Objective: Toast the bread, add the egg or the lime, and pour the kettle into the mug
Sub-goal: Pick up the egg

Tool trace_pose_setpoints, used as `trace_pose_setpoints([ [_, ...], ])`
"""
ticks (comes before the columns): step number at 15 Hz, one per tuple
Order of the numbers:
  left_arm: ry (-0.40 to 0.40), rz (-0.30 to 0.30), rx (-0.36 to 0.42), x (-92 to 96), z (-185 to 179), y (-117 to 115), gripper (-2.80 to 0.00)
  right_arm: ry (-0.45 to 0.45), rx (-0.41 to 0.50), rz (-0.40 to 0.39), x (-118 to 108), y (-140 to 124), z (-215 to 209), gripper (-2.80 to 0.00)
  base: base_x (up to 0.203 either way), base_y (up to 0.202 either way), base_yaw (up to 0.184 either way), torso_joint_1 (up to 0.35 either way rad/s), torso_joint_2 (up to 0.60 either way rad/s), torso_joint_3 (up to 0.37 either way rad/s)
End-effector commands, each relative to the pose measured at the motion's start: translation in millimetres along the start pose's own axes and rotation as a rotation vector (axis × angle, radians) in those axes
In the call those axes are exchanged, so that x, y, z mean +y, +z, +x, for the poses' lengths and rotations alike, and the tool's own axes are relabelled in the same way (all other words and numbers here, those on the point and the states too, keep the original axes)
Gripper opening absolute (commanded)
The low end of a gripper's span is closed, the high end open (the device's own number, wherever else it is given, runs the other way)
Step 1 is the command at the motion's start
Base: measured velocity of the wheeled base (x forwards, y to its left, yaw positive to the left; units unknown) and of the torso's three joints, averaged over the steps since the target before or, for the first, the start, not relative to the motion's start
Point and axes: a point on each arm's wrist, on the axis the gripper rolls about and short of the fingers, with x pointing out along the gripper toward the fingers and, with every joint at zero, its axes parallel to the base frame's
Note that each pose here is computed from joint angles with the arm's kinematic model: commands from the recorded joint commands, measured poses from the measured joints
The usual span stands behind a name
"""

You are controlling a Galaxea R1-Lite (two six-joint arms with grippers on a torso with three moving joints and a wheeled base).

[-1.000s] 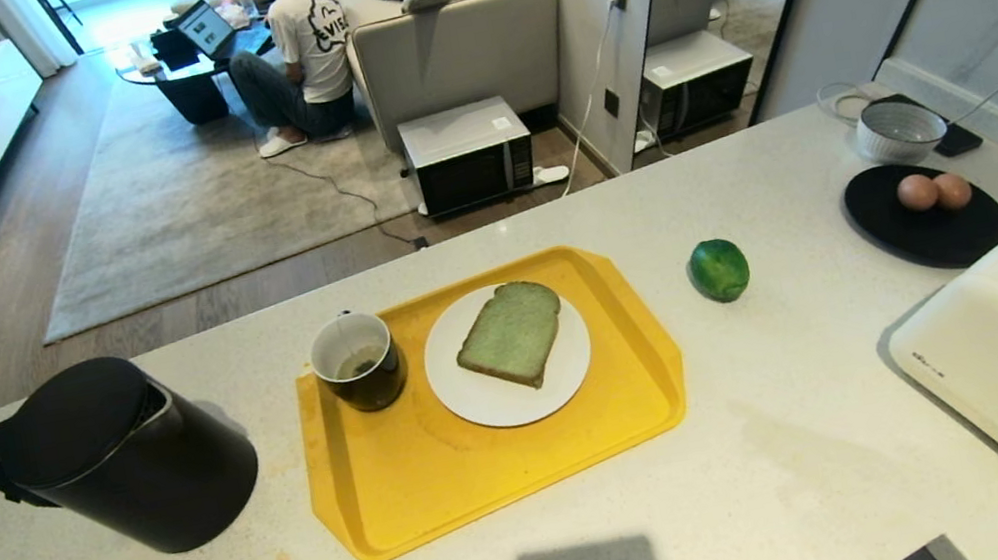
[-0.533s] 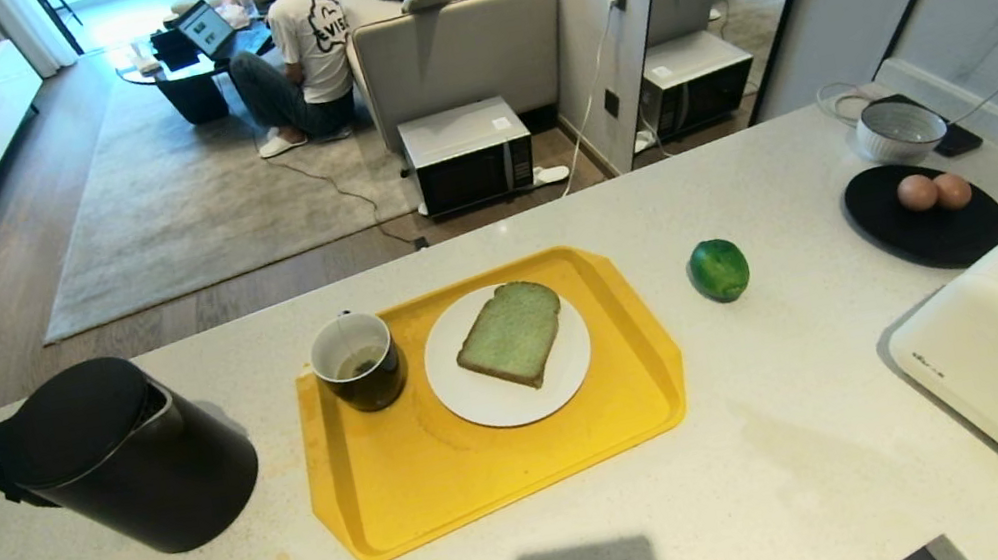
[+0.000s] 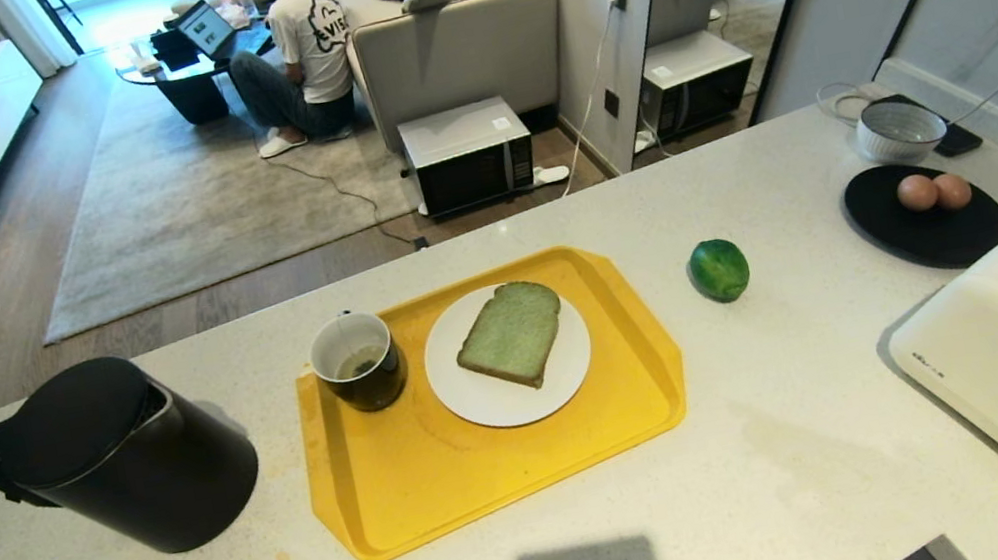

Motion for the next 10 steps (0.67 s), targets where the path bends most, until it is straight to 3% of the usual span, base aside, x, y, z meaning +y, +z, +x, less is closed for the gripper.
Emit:
trace_pose_setpoints([
  [1, 0.0, 0.0, 0.002, 0.0, 0.2, -0.3, -2.8, -0.002, 0.004, 0.001, 0.0, -0.4, 0.3, -2.8, 0.0, 0.0, 0.0, 0.0, 0.0, 0.0],
  [10, 0.0, 0.003, -0.001, 0.0, 0.0, 0.3, -2.8, -0.002, 0.003, 0.001, 0.0, -0.2, 0.3, -2.8, 0.0, 0.0, 0.0, 0.0, 0.0, 0.0],
])
